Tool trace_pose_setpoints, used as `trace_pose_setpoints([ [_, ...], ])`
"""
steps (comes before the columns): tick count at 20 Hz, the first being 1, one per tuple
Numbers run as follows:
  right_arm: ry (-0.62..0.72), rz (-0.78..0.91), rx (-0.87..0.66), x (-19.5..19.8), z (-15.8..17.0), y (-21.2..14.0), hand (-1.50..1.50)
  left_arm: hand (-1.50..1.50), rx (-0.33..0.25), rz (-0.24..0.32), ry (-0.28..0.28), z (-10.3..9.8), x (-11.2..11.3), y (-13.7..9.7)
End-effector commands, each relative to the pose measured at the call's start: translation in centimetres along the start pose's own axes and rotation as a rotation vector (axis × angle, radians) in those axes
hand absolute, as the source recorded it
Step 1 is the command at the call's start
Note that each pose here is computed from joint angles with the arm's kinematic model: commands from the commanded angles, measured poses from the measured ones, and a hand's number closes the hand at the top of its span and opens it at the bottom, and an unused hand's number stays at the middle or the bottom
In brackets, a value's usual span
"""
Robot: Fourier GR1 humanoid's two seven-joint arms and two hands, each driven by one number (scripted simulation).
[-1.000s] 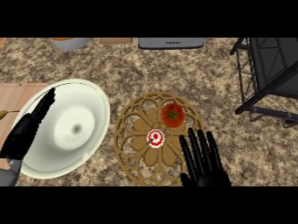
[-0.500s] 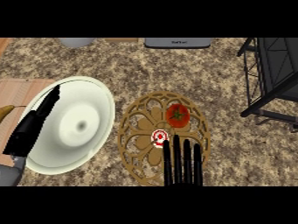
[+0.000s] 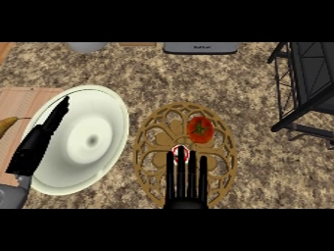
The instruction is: Pick the cupcake from the placemat and place it in the tiered shelf
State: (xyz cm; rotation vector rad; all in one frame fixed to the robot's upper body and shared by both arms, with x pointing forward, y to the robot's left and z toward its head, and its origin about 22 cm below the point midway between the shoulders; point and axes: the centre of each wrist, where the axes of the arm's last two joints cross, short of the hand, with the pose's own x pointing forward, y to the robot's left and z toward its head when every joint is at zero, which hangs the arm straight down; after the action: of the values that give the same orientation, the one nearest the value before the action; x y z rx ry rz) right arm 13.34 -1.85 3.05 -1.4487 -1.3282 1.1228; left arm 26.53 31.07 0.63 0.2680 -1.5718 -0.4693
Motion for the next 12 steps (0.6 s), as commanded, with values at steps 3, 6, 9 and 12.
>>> trace_pose_setpoints([
  [3,0.049,0.015,-0.046,0.8,-0.2,1.2,-1.5,0.0,0.016,-0.002,0.004,-0.4,0.4,-0.6],
  [6,0.054,0.022,-0.094,1.2,-1.1,2.7,-1.5,0.0,-0.005,0.008,-0.002,0.1,0.3,-0.4],
  [9,0.048,0.022,-0.124,1.0,-1.4,3.6,-1.5,0.0,0.017,0.01,0.002,-1.5,0.5,-0.8],
  [12,0.074,0.017,-0.098,1.0,-1.5,3.5,-1.5,0.0,-0.003,-0.005,-0.008,0.5,-0.2,1.2],
])
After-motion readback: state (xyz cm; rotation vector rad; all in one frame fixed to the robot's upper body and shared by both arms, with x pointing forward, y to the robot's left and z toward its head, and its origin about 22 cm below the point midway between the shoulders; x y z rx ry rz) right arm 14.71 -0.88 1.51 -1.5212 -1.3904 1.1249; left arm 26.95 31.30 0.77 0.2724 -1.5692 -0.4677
